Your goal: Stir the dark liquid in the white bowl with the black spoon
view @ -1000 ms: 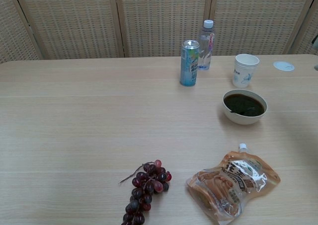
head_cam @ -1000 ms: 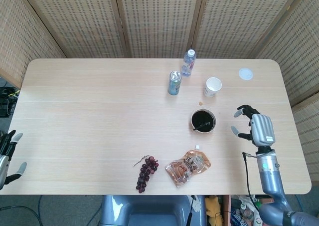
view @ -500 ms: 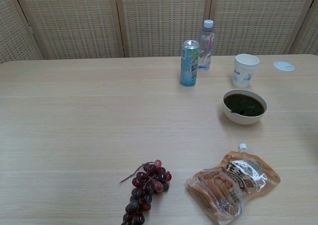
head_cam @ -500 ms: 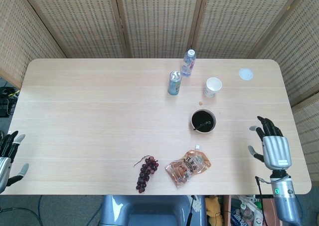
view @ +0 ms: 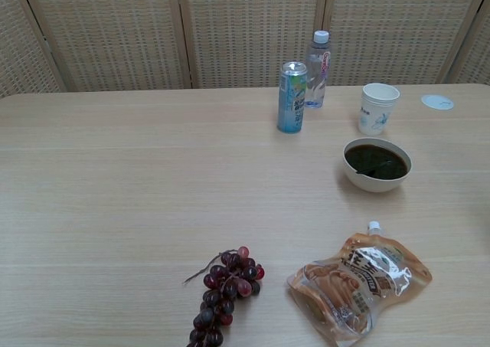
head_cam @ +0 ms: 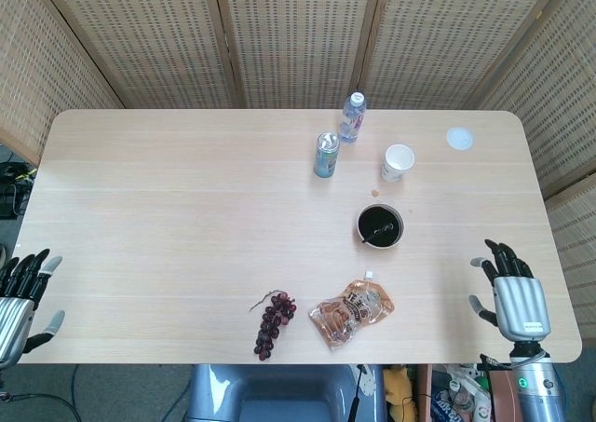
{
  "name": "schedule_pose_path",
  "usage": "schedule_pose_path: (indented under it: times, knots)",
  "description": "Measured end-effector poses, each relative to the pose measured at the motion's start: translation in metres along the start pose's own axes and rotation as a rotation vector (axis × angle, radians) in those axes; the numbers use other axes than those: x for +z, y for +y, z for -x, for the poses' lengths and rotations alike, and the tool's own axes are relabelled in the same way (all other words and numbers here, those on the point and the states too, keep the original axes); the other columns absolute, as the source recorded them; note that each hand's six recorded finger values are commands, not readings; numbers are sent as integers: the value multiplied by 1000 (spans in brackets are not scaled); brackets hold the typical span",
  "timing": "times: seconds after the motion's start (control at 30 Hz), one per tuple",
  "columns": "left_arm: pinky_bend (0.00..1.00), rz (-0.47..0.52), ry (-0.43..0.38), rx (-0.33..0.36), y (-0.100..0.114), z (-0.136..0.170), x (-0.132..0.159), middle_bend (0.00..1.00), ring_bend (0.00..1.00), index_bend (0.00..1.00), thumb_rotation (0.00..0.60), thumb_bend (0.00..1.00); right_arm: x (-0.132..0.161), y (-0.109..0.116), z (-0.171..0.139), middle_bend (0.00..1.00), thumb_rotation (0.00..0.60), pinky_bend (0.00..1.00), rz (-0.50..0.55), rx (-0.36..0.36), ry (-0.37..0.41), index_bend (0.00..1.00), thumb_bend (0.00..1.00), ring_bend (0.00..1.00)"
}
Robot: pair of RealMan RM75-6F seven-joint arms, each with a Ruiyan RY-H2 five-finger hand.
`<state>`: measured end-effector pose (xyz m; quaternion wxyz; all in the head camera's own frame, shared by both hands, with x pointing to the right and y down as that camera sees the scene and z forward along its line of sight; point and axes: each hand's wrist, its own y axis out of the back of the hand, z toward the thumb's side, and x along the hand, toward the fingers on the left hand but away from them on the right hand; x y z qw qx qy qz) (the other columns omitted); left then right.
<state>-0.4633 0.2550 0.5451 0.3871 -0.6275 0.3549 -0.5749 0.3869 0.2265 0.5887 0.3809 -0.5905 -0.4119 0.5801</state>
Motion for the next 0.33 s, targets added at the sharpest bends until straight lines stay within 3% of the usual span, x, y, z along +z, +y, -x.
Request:
schedule_pose_path:
  times: [0.33]
  knots:
    - [0, -2, -17, 4, 2, 0, 7, 0, 0, 0, 600, 369, 2, -1, -4, 207, 600, 306, 6, 4, -2, 363, 374, 147]
